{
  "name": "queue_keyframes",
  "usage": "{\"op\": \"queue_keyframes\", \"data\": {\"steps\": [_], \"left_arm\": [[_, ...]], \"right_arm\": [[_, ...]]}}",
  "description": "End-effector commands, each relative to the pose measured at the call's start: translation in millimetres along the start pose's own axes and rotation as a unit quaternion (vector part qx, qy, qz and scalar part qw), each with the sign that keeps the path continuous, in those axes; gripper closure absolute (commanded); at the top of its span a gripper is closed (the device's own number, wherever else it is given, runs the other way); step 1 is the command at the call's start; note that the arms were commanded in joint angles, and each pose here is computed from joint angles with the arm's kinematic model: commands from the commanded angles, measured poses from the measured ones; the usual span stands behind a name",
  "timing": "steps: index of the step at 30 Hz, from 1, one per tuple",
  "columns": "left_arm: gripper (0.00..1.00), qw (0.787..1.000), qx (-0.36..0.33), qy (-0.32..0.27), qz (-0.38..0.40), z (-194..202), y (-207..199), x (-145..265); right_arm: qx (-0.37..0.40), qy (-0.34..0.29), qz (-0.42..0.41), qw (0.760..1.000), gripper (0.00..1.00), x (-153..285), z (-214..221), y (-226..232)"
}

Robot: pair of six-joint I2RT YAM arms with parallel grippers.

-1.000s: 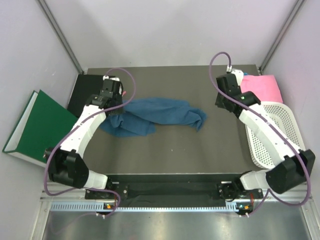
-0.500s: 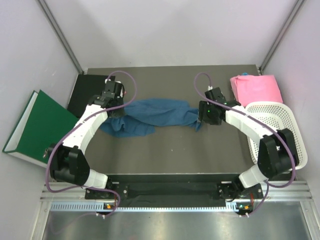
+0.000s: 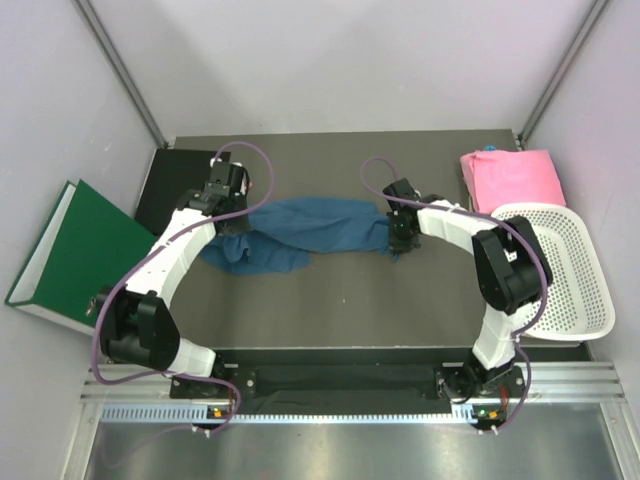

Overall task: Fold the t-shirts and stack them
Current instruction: Flatten out the tshirt

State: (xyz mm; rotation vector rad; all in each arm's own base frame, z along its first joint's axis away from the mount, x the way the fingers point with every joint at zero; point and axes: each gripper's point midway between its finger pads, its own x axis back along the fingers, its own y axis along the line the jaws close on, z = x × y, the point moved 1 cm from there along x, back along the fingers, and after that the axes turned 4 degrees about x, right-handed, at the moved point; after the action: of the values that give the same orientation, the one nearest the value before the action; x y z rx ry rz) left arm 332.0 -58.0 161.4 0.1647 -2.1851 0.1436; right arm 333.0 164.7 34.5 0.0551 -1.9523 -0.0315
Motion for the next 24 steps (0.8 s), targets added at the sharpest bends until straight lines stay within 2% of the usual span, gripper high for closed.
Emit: {"op": "queue_keyframes", "data": {"steps": [1, 6, 12, 15, 17, 21, 24], "left_arm": [[1.0, 1.0, 0.008, -0.02, -0.005, -16, 0, 4], [1.0, 1.0, 0.002, -0.025, -0.015, -23, 2, 8], [1.0, 0.999, -0.011, -0.034, -0.011, -26, 5, 22], [1.0, 0.999, -0.017, -0.043, -0.001, -24, 7, 34], [1.0, 0.998, -0.017, -0.053, 0.0, -23, 10, 43], [1.0, 0.993, -0.004, -0.119, 0.024, -37, 11, 75], [1.0, 0.991, -0.003, -0.129, 0.029, -45, 8, 76]], "right_arm": [[-0.006, -0.069, 0.033, 0.997, 1.0, 19, -35, 1], [-0.001, -0.095, 0.058, 0.994, 1.0, 56, -42, -13], [-0.008, -0.179, 0.09, 0.98, 1.0, 153, -59, -44], [-0.011, -0.194, 0.101, 0.976, 1.0, 187, -53, -57], [-0.018, -0.224, 0.1, 0.969, 1.0, 220, -52, -66], [-0.035, -0.326, 0.068, 0.942, 1.0, 287, -63, -76], [-0.035, -0.378, 0.059, 0.923, 1.0, 304, -74, -80]]}}
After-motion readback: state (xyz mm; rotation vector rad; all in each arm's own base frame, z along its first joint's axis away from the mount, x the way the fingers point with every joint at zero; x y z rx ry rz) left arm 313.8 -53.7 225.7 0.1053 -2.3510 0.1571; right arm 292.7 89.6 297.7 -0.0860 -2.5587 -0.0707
